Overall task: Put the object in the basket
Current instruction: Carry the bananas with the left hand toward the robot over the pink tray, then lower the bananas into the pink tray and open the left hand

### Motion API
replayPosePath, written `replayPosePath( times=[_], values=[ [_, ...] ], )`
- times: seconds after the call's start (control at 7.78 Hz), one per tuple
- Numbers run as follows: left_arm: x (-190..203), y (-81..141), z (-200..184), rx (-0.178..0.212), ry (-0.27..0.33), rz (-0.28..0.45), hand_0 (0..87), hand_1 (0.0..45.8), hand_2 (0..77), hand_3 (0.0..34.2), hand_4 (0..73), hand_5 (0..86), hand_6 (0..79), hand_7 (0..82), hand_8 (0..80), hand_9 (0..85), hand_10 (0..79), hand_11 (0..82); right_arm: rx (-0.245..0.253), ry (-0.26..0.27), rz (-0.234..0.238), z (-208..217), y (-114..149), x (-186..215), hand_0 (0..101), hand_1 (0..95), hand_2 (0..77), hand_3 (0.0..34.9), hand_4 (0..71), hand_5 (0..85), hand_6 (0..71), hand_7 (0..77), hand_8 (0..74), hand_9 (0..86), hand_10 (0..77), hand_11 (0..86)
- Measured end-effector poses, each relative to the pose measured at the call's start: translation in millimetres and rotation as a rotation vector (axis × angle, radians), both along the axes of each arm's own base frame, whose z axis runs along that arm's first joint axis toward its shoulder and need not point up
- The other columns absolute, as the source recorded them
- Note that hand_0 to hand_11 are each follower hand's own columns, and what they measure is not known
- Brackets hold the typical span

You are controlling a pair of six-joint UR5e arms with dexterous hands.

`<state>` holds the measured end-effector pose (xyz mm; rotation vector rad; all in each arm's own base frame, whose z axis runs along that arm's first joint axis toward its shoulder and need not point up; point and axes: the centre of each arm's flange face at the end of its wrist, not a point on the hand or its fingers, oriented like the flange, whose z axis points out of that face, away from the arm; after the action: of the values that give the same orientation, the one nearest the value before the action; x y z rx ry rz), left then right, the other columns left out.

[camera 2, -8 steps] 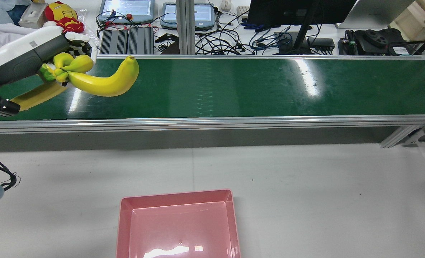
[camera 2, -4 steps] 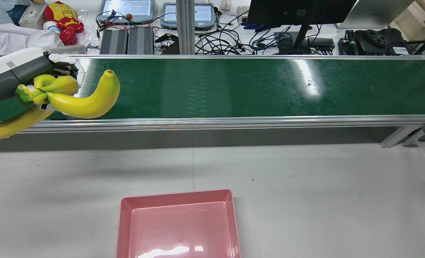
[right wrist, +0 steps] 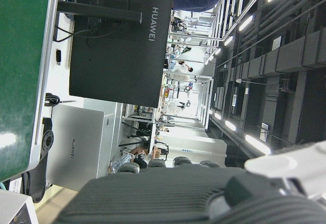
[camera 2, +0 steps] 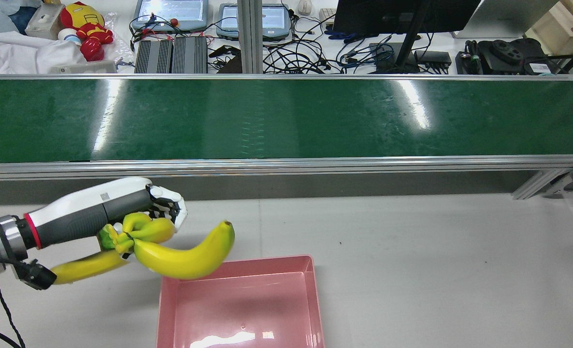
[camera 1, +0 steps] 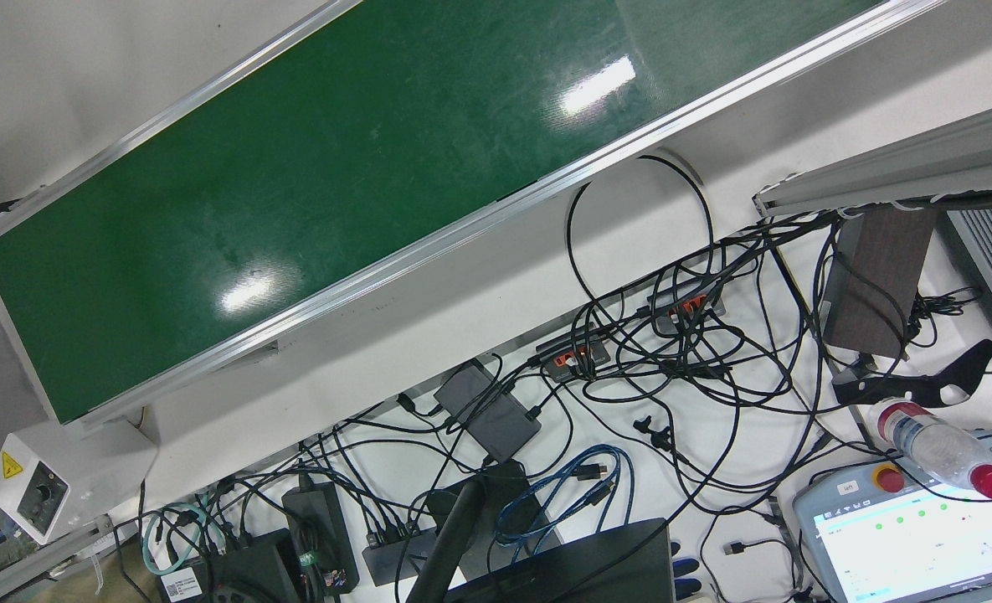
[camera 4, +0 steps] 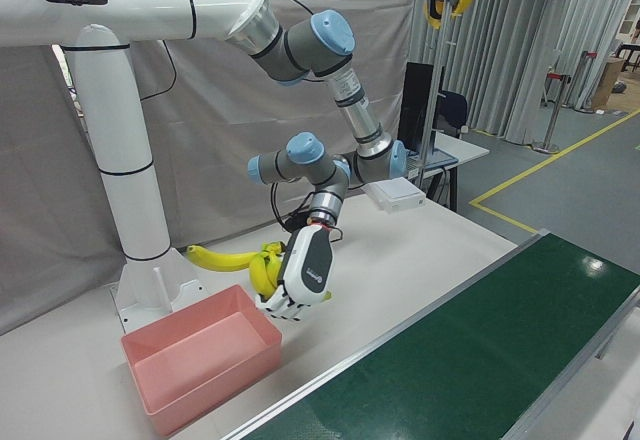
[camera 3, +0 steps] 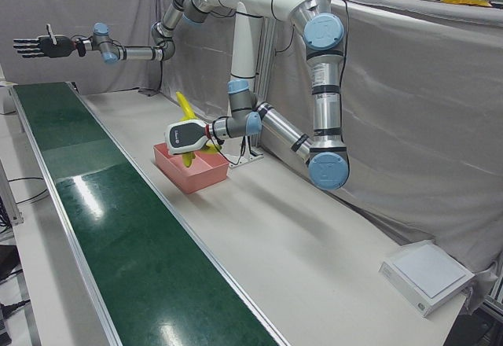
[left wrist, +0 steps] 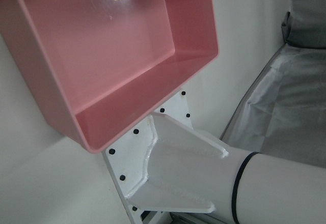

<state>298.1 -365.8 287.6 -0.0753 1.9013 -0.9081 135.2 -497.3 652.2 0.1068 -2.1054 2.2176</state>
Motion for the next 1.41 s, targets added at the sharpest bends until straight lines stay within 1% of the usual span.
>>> replayPosePath(
  times=[0.26,0.39,0.51,0.64,0.77,0.9,1.03,1.16,1.29,1.41],
  values=[
    [51,42,-12,0.011,0.032,0.12,53.7,3.3,59.5,0.0,39.3,57.8,53.5,51.3,52.9,51.3,33.8,62.2,-0.001,0.001,0.0,1,0,0,0,0.0,0.5,0.0,0.0,0.0,0.0,0.5,0.0,0.0,0.0,0.0],
    [70,61,-17,0.008,0.047,0.152,53.8,3.3,59.5,0.0,39.3,57.8,53.5,51.3,52.9,51.3,33.8,62.2,-0.002,0.001,0.0,1,0,0,0,0.0,0.5,0.0,0.0,0.0,0.0,0.5,0.0,0.0,0.0,0.0],
    [82,73,-22,0.003,0.061,0.165,53.8,3.3,59.5,0.0,39.3,57.8,53.5,51.3,53.5,51.3,36.0,61.6,-0.002,0.0,0.0,1,0,0,0,0.0,0.5,0.0,0.0,0.0,0.0,0.5,0.0,0.0,0.0,0.0],
    [87,77,-28,0.002,0.074,0.169,51.8,3.3,59.5,0.4,39.3,57.8,53.5,51.3,53.5,51.3,37.6,56.7,-0.001,0.0,0.0,0,0,0,0,0.0,0.5,0.1,0.0,0.0,0.0,0.5,0.0,0.0,0.0,0.0],
    [90,79,-32,0.002,0.082,0.171,50.9,3.3,60.0,0.2,39.3,57.8,53.5,51.3,53.5,51.3,31.6,42.5,0.0,0.0,0.0,0,0,0,0,0.0,0.5,0.1,0.0,0.0,0.0,0.5,0.0,0.0,0.0,0.0],
    [90,80,-34,0.003,0.087,0.174,50.9,3.3,60.0,0.2,39.3,57.8,53.5,51.3,53.5,51.3,31.6,42.5,0.0,0.0,0.0,0,0,0,0,0.0,0.5,0.0,0.0,0.0,0.0,0.5,0.0,0.0,0.0,0.0],
    [92,81,-36,0.004,0.091,0.178,46.5,8.2,38.2,0.3,40.4,57.3,31.1,51.8,53.5,51.3,24.0,33.8,0.0,0.0,0.0,0,0,0,0,0.0,0.5,0.0,0.0,0.0,0.0,0.5,0.0,0.0,0.0,0.0],
    [94,85,-37,0.003,0.092,0.186,42.9,10.9,29.5,0.4,36.5,54.5,19.6,40.9,53.5,51.3,12.5,16.9,0.0,0.0,0.0,0,0,0,0,0.0,0.5,0.0,0.0,0.0,0.0,0.5,0.0,0.0,0.0,0.0],
    [97,89,-39,0.001,0.087,0.196,42.9,10.9,29.5,0.4,36.5,54.5,19.6,40.9,53.5,51.3,12.5,16.9,0.0,0.0,0.0,0,0,0,0,0.0,0.5,0.1,0.0,0.0,0.0,0.5,0.0,0.0,0.0,0.0],
    [98,91,-43,-0.004,0.077,0.202,39.8,2.2,8.2,0.4,6.0,37.6,6.5,24.0,52.4,50.2,6.0,7.6,0.0,0.0,0.0,0,0,0,0,0.0,0.5,0.0,0.0,0.0,0.0,0.5,0.0,0.0,0.0,0.0]
  ],
)
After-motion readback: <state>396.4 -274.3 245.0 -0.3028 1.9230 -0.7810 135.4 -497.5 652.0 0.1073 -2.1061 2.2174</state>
